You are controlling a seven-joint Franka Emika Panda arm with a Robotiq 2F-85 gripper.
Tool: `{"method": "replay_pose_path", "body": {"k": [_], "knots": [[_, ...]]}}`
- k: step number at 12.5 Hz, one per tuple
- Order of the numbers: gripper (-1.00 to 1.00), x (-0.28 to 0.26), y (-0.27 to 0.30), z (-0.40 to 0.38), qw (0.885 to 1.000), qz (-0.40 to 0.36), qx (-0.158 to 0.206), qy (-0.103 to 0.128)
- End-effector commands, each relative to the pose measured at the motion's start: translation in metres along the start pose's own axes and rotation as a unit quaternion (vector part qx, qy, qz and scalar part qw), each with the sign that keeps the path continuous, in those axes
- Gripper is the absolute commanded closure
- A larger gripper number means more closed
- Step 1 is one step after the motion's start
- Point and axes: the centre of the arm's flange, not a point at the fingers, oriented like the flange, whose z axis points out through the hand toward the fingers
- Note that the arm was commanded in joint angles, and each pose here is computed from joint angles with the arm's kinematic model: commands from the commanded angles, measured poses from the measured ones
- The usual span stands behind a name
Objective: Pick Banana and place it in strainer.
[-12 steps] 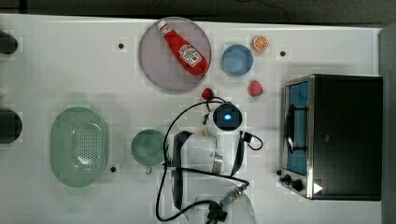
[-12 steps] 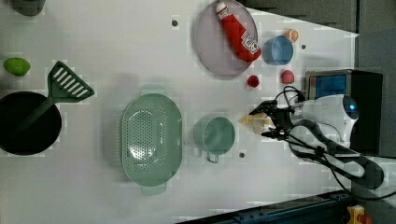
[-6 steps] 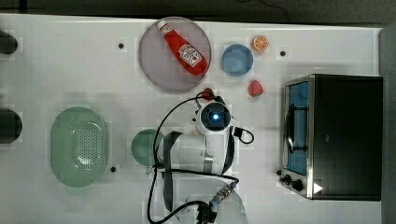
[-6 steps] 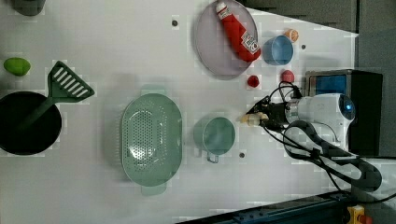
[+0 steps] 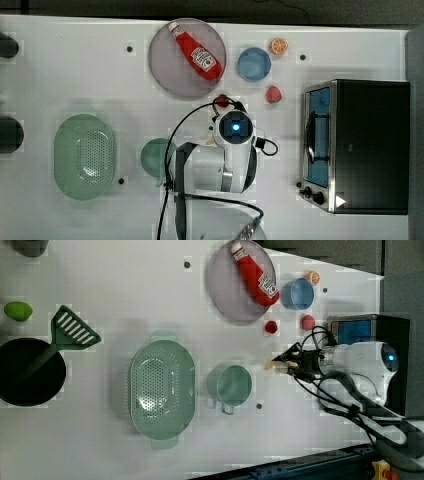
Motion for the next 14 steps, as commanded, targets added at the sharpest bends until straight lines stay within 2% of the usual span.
{"method": "replay_pose_path", "body": {"k": [1,5,9,12,14], "knots": [[0.36,0.016,-0.004,-0.113,0.999,0.028,0.040,0.014],[0.36,-0.001,0.012,-0.258,0.999,0.010,0.045,0.003],[0.36,-0.039,0.032,-0.362,1.000,-0.018,0.018,-0.014],[0.36,-0.113,0.001,-0.407,0.995,-0.093,0.031,0.017],[0.36,-0.179,-0.022,-0.409,0.989,-0.143,0.029,0.034]]}}
